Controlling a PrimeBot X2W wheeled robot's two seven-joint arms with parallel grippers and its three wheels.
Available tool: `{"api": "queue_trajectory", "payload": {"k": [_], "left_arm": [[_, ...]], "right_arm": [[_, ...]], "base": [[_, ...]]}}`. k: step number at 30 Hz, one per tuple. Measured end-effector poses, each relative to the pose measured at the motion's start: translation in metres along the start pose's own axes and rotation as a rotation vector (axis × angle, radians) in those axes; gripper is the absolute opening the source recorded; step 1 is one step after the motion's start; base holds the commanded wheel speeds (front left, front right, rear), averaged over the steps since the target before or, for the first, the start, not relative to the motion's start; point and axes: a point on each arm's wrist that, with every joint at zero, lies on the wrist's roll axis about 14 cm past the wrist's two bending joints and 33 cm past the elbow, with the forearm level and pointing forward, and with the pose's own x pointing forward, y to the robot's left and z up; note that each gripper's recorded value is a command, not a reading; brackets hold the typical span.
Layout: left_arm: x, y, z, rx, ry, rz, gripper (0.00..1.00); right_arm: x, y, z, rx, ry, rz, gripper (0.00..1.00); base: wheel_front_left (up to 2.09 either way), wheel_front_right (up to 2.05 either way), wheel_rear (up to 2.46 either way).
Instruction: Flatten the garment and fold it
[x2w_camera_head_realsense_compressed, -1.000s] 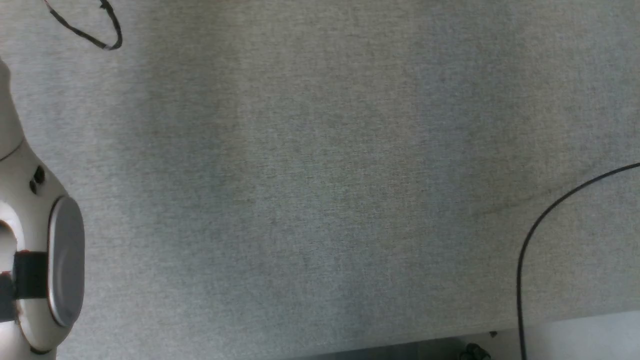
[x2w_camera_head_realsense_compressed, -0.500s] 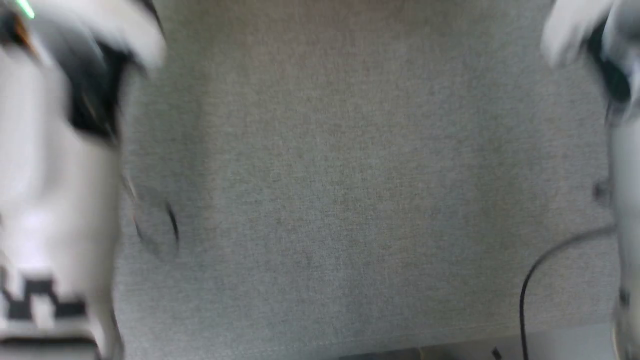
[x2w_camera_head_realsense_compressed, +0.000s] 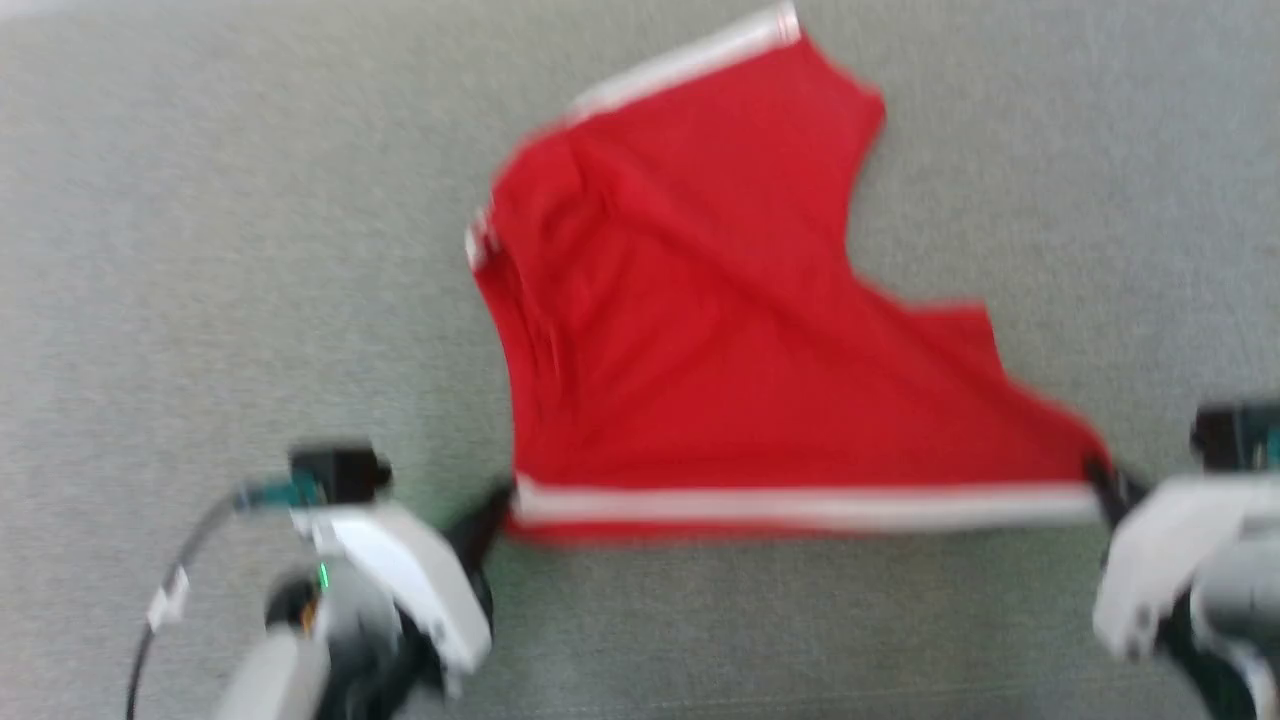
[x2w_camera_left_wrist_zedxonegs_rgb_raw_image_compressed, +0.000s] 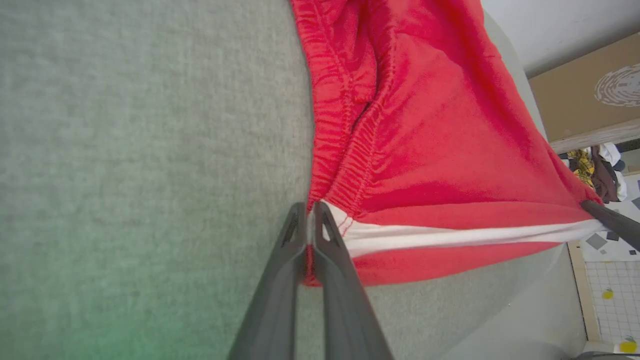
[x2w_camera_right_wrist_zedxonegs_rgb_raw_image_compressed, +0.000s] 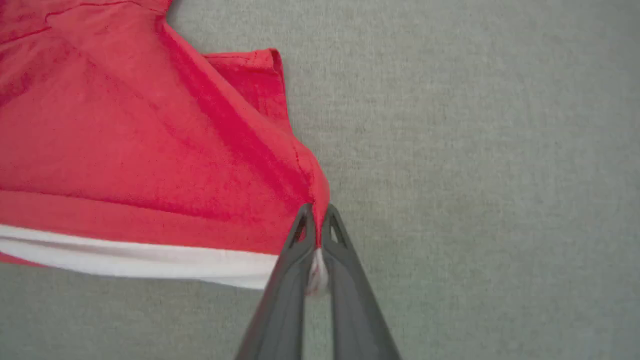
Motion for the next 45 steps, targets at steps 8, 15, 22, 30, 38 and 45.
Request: {"api": "queue_trajectory", "payload": {"k": [8,15,22,30,38,45], "left_arm": [[-0.060,-0.006,-0.063,-0.068,0.135,0.031,0.00],[-0.069,-0.024,-0.029,-0.118,-0.073,0.003,0.00],[-0.040,-0.048,0.036,-0.105,-0.291,-0.063,0.00],[-0.009,-0.022,0.080,-0.139,-0.444,-0.002,0.00],[0.011,0.018,0.081,-0.184,-0.499,0.087,0.00],[0.022,0.034,0.074,-0.239,-0.528,0.112,0.00]], "right_arm": [[-0.048,0.002,-0.054,0.027,0.163,-0.037,0.00],[-0.048,0.009,0.005,-0.019,-0.036,-0.031,0.00],[-0.003,0.024,0.089,-0.148,-0.229,0.018,0.00],[0.069,0.063,0.152,-0.241,-0.294,0.108,0.00],[0.139,0.106,0.165,-0.340,-0.240,0.173,0.00],[0.194,0.134,0.142,-0.411,-0.125,0.208,0.00]], "base": [[0.00,0.00,0.00],[0.00,0.00,0.00],[0.00,0.00,0.00],[0.00,0.00,0.00],[0.00,0.00,0.00],[0.00,0.00,0.00]]}}
